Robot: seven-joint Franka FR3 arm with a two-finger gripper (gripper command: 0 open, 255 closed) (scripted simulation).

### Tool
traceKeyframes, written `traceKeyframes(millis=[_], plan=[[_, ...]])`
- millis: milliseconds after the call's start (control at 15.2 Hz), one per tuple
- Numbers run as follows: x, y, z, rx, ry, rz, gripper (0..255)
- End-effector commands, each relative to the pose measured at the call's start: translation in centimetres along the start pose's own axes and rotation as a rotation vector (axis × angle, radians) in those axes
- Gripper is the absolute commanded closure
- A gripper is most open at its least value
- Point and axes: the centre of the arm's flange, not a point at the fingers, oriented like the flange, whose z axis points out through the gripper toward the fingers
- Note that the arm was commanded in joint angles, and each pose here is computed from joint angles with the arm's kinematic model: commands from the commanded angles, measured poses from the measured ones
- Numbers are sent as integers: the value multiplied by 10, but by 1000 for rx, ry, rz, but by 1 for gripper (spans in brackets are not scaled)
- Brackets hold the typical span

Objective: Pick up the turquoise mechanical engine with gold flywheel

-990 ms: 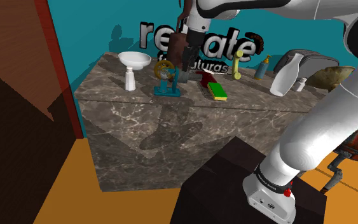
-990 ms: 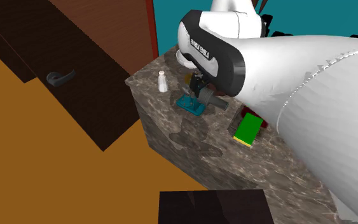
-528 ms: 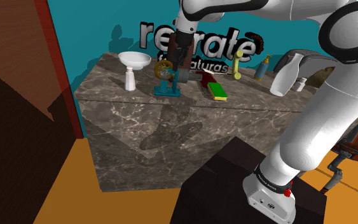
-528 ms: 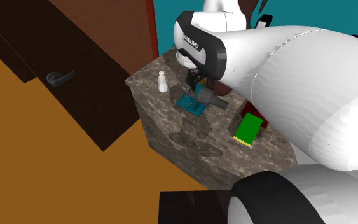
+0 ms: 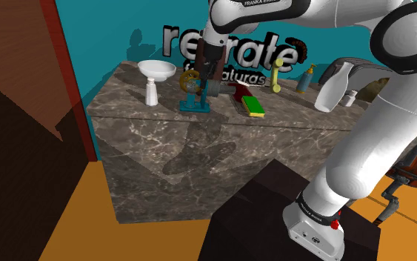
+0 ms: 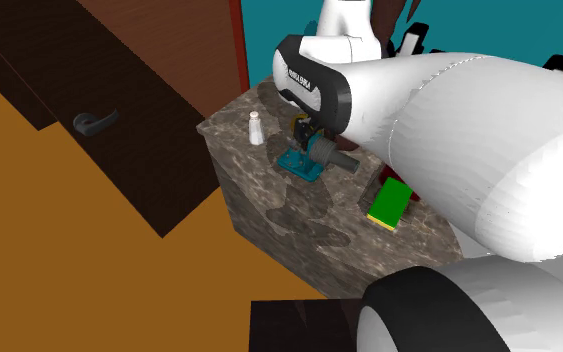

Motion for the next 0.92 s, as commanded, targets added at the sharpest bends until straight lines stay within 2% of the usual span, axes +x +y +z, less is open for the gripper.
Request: traceKeyframes(millis=[0,462,858], plan=[[0,0,1,1,-1,0,255],[0,0,1,1,-1,0,255],[1,-1,-31,1,-1,0,255]])
